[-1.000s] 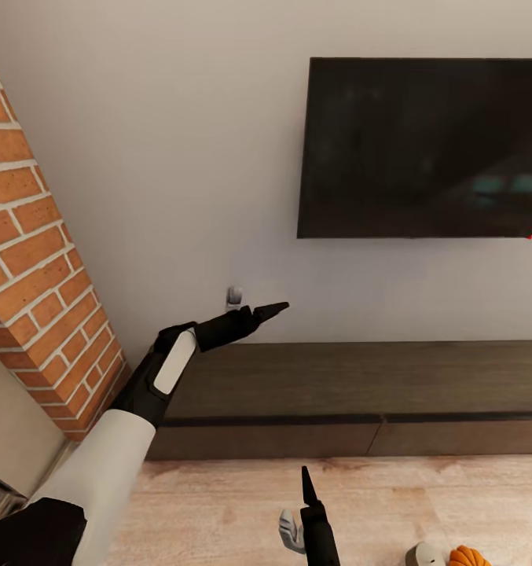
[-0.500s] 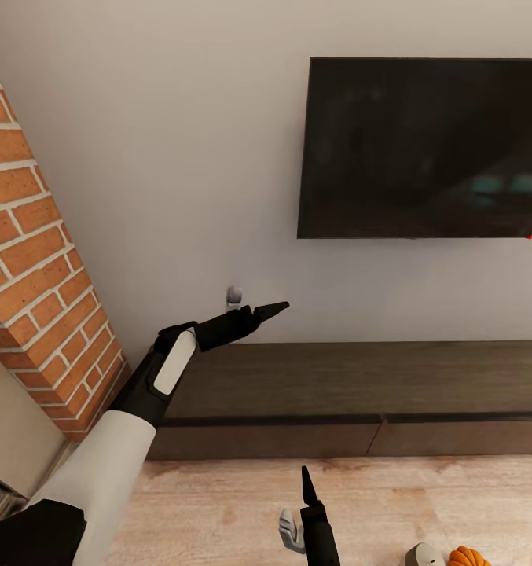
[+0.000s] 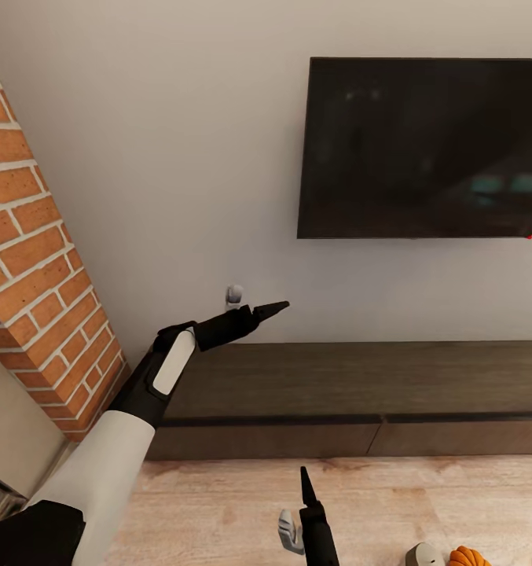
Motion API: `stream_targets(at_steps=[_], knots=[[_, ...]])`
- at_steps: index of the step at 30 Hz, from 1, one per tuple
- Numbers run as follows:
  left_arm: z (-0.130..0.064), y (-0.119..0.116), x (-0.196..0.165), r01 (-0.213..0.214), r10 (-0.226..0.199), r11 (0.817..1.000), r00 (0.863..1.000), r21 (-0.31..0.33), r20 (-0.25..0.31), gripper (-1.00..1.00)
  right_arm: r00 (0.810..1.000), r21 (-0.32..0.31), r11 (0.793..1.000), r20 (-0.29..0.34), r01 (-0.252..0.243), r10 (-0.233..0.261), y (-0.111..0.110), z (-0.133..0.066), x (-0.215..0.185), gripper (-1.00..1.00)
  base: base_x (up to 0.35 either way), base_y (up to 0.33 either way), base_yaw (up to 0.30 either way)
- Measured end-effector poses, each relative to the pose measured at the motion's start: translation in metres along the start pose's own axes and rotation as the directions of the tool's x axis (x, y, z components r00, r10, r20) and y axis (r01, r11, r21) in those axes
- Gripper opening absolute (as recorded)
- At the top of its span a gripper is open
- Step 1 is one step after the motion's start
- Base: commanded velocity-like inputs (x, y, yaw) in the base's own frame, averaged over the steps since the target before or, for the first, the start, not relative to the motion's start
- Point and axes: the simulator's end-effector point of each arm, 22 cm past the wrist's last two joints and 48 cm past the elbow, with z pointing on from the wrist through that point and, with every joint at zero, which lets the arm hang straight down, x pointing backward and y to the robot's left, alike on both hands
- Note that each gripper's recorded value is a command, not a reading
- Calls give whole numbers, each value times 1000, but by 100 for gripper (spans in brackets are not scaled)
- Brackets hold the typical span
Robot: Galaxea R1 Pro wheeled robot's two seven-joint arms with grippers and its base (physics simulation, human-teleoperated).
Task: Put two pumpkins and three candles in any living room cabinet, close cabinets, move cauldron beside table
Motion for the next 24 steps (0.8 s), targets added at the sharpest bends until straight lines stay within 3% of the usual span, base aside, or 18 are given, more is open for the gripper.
stream_targets(at_steps=[6,14,24], knots=[[-1,-5,9,3,-3,1000,1000,21,3,100,999,43,999,-28,-15,17,-11,15,23,100,0,0,0],[-2,-5,13,10,-10,1000,1000,27,3,100,994,5,1000,-107,-26,27,5,15,59,100,0,0,0],[-2,-6,13,10,-10,1000,1000,28,3,100,988,61,997,-143,-45,54,-9,35,102,100,0,0,0]])
